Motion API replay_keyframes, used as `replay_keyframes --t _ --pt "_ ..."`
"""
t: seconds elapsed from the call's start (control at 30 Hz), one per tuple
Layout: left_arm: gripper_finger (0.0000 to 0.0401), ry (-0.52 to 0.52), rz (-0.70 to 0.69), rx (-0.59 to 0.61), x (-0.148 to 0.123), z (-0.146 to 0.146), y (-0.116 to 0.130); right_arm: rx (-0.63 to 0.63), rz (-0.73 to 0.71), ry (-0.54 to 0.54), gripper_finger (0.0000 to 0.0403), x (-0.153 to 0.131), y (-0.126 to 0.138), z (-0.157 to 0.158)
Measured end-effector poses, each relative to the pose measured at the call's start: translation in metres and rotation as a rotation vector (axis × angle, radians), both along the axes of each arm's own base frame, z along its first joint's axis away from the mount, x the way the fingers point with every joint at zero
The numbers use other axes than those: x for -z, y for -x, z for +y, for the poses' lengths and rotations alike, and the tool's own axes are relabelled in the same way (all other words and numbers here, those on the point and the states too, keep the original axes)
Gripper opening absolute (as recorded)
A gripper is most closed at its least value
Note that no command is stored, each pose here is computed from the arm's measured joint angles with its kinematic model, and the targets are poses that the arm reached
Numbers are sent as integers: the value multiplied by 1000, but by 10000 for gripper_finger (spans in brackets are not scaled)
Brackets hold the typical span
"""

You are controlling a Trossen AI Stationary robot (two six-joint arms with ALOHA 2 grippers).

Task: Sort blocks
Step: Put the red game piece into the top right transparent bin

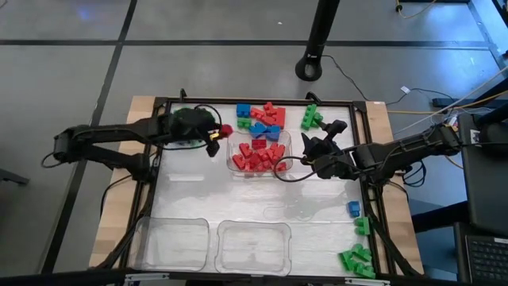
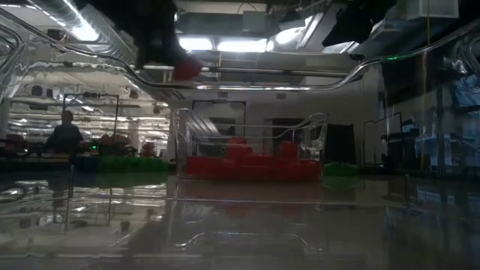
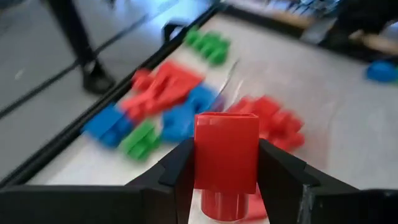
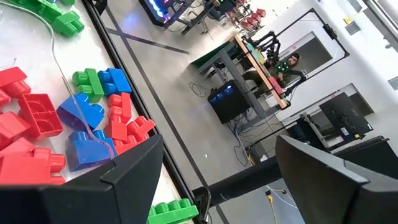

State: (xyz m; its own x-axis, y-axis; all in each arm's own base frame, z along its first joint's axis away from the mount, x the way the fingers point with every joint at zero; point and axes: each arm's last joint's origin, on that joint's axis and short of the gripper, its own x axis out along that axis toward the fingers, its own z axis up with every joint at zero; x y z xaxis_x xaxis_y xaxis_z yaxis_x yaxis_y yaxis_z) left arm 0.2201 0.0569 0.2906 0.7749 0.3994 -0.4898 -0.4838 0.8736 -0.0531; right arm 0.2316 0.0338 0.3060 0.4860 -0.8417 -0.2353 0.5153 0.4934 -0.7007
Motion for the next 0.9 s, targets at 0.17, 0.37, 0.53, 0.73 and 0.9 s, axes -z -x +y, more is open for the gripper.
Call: replay_keyframes --t 0.17,0.37,0.53,0.73,0.9 --pt "142 -40 -39 61 8 -4 -26 0 0 0 312 0 0 0" --pt "171 -52 -13 75 32 0 -54 0 2 1 312 0 0 0" --pt "209 -48 28 62 41 6 -60 -1 2 1 312 0 0 0" --pt "238 -41 79 43 30 11 -50 -4 1 -3 312 0 0 0" --pt "241 -122 96 73 21 12 -31 -34 8 -31 312 1 -1 1"
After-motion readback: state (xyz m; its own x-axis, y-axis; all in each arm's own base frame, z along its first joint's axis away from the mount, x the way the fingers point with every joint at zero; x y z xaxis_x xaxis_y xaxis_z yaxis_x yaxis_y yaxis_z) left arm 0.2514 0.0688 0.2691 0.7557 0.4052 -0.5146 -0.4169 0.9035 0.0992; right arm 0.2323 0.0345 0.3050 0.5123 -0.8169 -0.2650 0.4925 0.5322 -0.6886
